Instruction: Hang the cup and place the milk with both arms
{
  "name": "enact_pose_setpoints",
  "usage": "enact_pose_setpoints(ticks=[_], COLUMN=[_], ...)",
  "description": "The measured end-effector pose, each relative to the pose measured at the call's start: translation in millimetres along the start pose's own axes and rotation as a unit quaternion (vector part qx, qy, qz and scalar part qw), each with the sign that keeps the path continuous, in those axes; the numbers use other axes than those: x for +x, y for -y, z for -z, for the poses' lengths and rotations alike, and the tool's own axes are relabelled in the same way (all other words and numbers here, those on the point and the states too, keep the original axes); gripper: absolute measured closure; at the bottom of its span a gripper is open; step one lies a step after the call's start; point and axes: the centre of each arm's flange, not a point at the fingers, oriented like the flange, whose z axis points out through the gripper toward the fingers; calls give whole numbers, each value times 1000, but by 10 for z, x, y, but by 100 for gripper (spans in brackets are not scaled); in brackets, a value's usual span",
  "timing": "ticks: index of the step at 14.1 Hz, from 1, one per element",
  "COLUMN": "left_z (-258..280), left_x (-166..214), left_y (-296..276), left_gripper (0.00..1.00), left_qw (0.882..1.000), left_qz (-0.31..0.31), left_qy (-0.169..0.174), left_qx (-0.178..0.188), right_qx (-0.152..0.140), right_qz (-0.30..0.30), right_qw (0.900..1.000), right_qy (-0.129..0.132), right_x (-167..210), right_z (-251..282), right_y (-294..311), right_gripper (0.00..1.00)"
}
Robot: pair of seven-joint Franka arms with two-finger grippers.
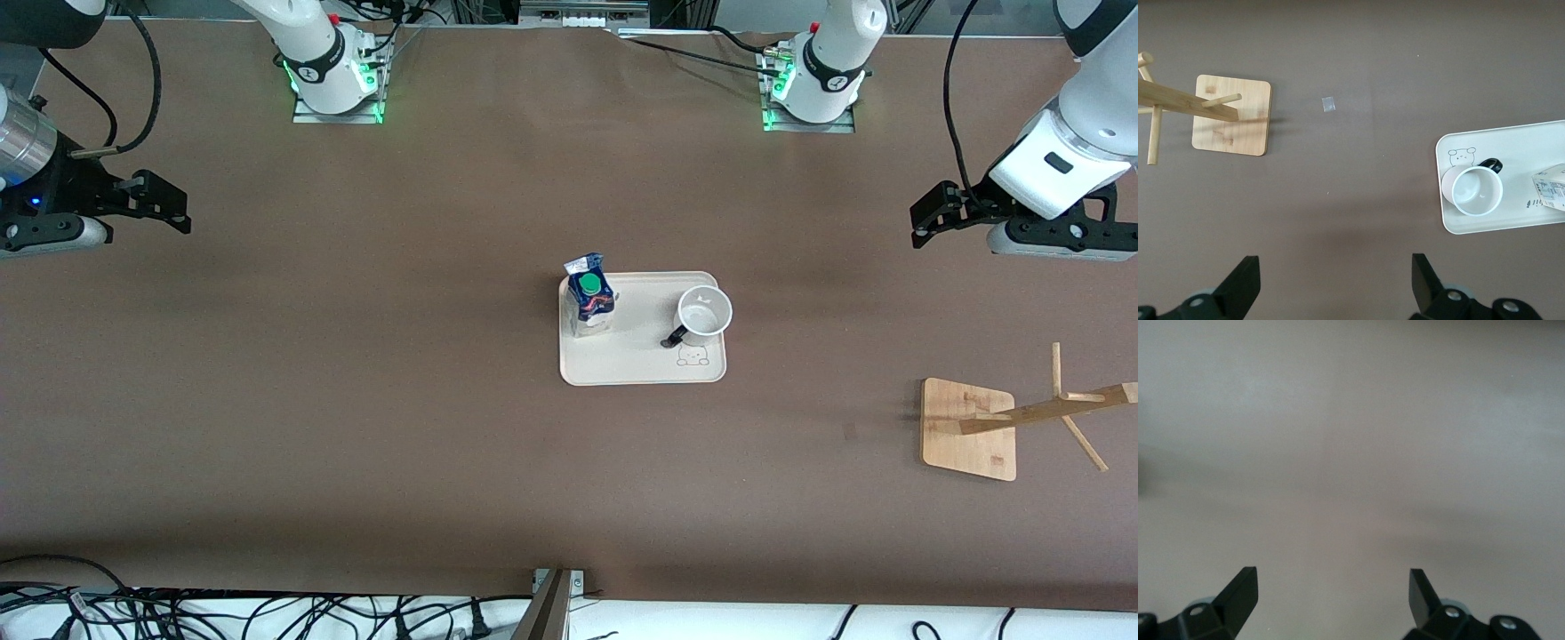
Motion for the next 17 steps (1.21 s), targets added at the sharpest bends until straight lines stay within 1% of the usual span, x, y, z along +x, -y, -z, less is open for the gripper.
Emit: enact_pose_setpoints(ticks=[2, 8, 12, 17], left_z=[0, -1, -1, -2], left_x=[0, 0, 0, 0], left_y=[0, 0, -1, -1], left_gripper=[0, 0, 0, 0], left_qw=[1000, 1000, 1000, 1000], left_qz=[0, 0, 0, 0], left_qy=[0, 0, 0, 0], left_qx=[0, 0, 0, 0], right_qx=[0, 0, -10, -11], right_qz=[0, 1, 25, 31], right_qw=[1000, 1000, 1000, 999], right_qy=[4, 3, 1, 1], right_x=[-4, -2, 20, 23], right_z=[-11, -7, 24, 31], right_y=[1, 4, 227, 289], right_gripper=[0, 0, 0, 0])
